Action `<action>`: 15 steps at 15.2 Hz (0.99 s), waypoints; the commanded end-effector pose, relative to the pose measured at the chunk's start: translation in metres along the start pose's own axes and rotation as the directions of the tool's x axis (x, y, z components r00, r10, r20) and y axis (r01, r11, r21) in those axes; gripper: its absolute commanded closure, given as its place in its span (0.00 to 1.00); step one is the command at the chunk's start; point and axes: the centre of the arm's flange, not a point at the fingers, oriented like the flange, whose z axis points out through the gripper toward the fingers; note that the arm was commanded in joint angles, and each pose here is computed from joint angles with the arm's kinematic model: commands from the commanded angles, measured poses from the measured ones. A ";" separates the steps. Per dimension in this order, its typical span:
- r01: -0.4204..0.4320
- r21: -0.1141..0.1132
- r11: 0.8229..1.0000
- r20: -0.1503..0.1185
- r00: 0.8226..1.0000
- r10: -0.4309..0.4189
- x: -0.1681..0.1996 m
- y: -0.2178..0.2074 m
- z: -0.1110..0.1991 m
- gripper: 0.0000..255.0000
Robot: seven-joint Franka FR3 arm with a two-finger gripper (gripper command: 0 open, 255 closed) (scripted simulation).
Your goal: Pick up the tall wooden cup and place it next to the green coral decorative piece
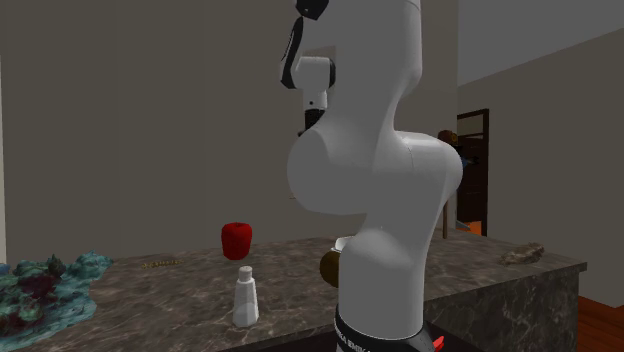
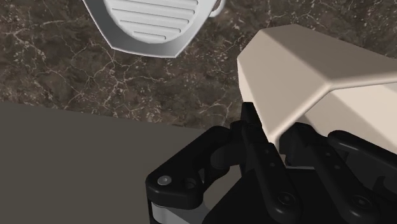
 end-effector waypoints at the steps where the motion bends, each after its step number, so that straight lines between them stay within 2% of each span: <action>1: 0.000 0.000 1.000 -0.001 1.000 0.000 -0.001 0.000 -0.010 1.00; 7: 0.000 0.000 1.000 0.000 1.000 0.000 -0.001 0.000 -0.038 1.00; 15: 0.000 0.000 1.000 -0.001 1.000 0.000 0.000 -0.105 -0.040 1.00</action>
